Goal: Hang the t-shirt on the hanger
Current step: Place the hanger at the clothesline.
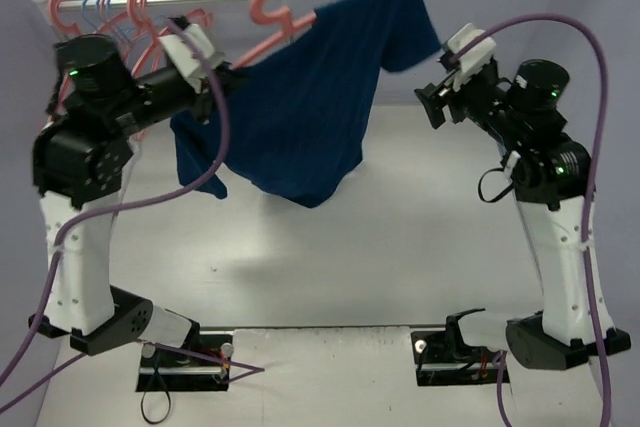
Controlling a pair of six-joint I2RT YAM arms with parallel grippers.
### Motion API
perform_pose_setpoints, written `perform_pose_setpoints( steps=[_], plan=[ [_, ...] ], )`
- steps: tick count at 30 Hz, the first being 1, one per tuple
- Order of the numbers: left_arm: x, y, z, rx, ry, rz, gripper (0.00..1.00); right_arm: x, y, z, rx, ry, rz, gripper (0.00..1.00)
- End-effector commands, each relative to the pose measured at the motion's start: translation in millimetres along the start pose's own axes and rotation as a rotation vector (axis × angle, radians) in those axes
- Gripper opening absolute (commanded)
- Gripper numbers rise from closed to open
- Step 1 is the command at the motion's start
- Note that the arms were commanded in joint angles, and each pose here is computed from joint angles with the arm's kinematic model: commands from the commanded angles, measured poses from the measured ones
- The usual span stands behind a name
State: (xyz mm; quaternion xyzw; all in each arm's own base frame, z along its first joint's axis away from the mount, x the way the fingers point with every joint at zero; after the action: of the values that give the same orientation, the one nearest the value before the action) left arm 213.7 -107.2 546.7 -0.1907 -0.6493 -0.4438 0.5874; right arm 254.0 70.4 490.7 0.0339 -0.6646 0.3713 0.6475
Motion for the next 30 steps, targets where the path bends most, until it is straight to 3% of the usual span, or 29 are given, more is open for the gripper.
perform_pose_setpoints(
  steps=[1,4,9,20,30],
  plan=[
    [67.9,9.4,36.4,0.189,-0.238,-0.090,0.00,42.0,-30.4,34.5,-0.328,-0.111,-0.022,0.70],
    [67.6,10.9,37.9,0.225,-0.232,-0.063,0.00,47.8,-33.1,41.5,-0.379,-0.134,-0.050,0.73],
    [62.2,-5.0,38.9,0.103,-0.236,0.004,0.00,29.9,-25.4,32.5,-0.357,-0.098,-0.075,0.74],
    [40.6,-7.6,76.6,0.407,-0.048,0.088,0.00,2.9,-12.2,18.7,-0.303,-0.047,-0.113,0.75],
    [8.4,2.3,94.7,0.700,0.223,0.124,0.00,-10.0,-2.2,5.0,-0.233,-0.041,-0.171,0.75]
  ],
)
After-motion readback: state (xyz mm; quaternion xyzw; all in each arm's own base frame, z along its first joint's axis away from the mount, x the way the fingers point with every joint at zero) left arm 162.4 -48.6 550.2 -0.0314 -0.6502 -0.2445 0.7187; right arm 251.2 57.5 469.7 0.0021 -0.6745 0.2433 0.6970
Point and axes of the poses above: each gripper's point midway between its finger pads, its own z axis back along the fingers, its own y axis along the line the jaws close on, x = y × z, the point moved 10 cm from there along z, back along the fingers, and after that the axes turned 1 degree about z, right-handed, at the moved point
